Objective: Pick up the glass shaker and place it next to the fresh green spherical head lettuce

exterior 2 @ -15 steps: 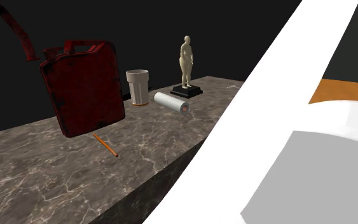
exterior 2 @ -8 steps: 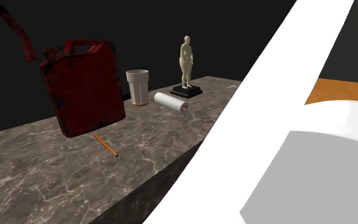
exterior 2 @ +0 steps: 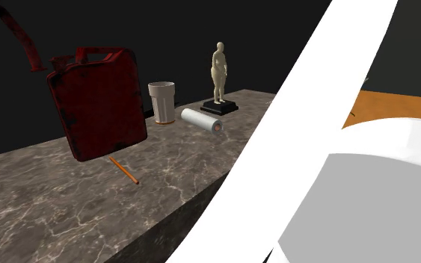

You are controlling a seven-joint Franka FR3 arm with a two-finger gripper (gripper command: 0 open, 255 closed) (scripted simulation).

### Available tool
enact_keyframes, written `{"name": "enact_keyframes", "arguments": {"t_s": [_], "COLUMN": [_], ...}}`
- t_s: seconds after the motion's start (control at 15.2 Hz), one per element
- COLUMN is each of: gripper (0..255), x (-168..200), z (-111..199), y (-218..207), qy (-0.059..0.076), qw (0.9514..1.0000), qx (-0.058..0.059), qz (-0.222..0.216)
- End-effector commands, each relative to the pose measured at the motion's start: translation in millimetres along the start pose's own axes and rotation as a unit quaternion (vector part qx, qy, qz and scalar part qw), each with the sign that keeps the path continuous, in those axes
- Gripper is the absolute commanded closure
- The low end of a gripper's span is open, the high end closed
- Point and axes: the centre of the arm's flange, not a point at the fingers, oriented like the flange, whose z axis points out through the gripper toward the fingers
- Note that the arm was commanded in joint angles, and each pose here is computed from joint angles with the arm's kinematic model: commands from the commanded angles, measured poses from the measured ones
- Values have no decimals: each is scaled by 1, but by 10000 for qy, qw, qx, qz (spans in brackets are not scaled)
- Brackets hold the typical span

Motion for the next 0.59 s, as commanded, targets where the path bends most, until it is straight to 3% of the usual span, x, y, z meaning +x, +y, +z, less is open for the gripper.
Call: {"name": "enact_keyframes", "arguments": {"t_s": [0.0, 0.53], "gripper": [255, 255], "x": [-1, -1], "z": [10, 53], "y": [0, 4], "qy": [2, 2], "qw": [10000, 10000], "qx": [2, 2], "qz": [0, 0]}}
